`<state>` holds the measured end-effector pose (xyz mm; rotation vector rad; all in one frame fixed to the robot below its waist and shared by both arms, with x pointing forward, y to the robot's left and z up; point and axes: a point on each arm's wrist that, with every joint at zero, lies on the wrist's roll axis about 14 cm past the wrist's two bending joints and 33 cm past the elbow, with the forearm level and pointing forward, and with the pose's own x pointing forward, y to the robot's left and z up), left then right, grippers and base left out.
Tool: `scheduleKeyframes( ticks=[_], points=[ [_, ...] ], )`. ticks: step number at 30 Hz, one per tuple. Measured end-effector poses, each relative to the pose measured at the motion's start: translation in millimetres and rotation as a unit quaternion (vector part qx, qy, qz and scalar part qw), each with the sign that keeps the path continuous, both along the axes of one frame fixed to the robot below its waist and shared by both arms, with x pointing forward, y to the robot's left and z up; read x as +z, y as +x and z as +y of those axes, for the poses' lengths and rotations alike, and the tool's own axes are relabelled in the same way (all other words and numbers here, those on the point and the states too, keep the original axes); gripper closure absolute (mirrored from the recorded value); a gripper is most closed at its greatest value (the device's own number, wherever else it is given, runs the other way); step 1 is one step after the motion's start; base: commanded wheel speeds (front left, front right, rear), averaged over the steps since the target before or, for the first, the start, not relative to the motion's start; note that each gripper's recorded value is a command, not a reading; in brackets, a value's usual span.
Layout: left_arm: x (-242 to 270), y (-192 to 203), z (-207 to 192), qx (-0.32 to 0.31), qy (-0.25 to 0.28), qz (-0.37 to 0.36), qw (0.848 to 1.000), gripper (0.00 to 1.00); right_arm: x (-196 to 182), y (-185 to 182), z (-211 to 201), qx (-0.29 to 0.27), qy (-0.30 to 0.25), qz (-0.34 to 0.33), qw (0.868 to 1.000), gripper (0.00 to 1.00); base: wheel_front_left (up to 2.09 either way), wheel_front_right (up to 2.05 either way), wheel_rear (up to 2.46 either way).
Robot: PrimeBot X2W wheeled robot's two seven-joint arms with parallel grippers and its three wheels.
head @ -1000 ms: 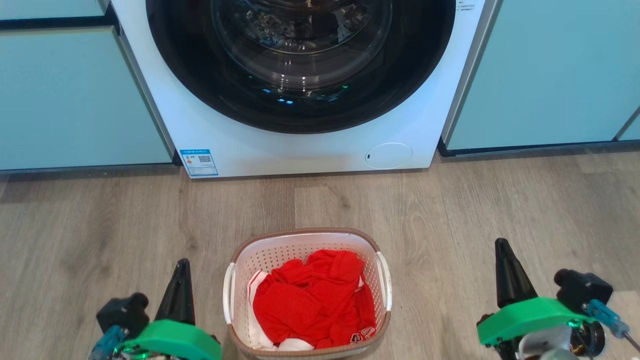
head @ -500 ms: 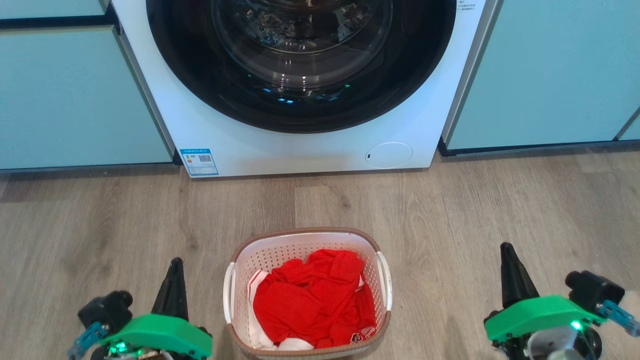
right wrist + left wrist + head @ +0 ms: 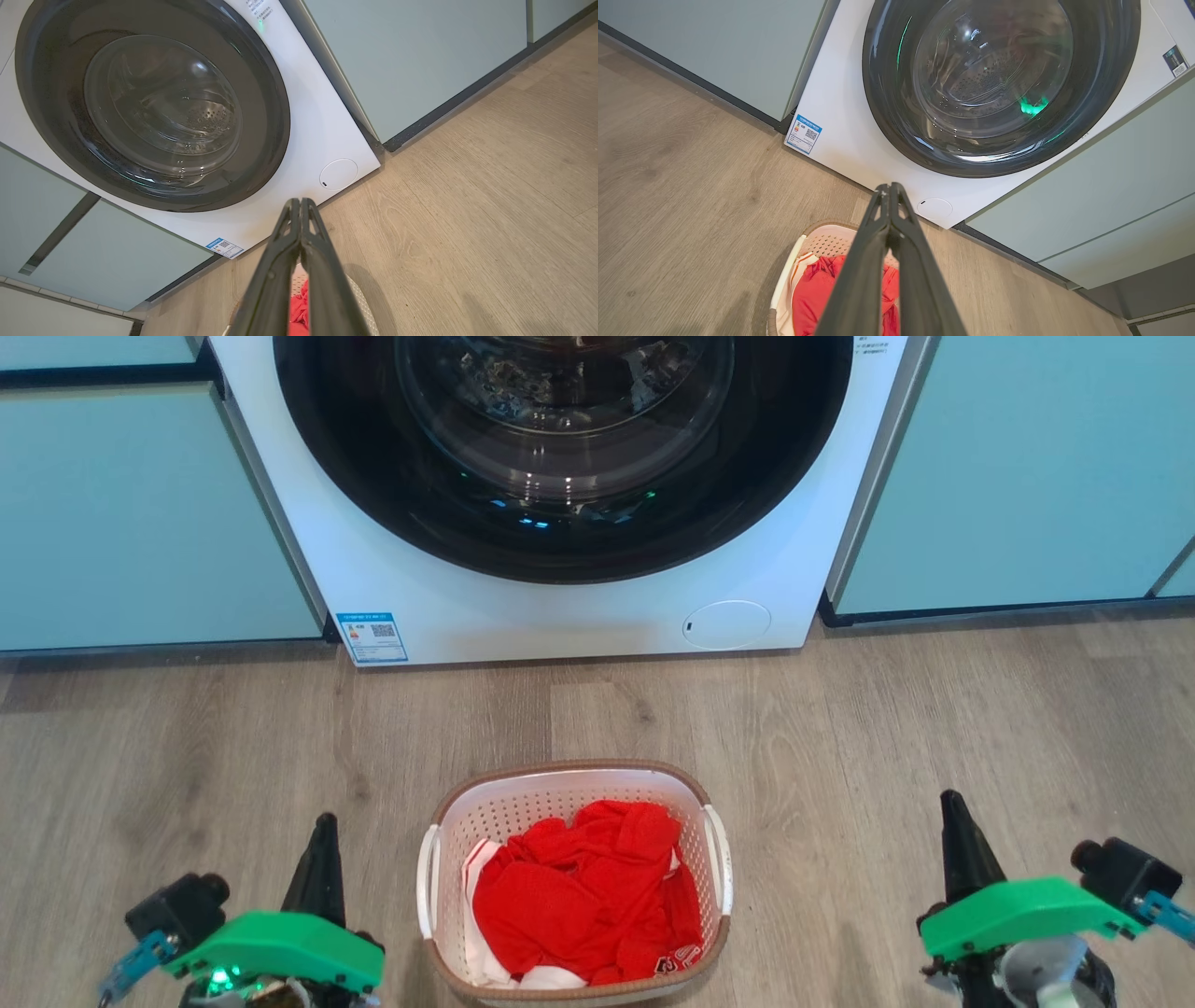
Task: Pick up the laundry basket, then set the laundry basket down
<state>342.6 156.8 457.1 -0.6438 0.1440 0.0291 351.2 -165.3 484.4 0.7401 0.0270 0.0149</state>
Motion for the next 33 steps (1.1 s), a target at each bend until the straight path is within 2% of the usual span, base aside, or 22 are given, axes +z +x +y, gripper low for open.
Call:
scheduleKeyframes(
  ticks=[17,33],
  points=[
    [-1.0,5.0,6.8,0.017,-0.085,0.012,0.996,1.00,-5.6,2.7,-9.7,-0.015,0.075,0.019,0.997,1.00,0.00,0.00,0.00],
    [-1.6,10.2,12.6,0.031,-0.174,0.021,0.984,1.00,-9.2,6.7,-18.2,-0.028,0.156,0.032,0.987,1.00,0.00,0.00,0.00]
  ],
)
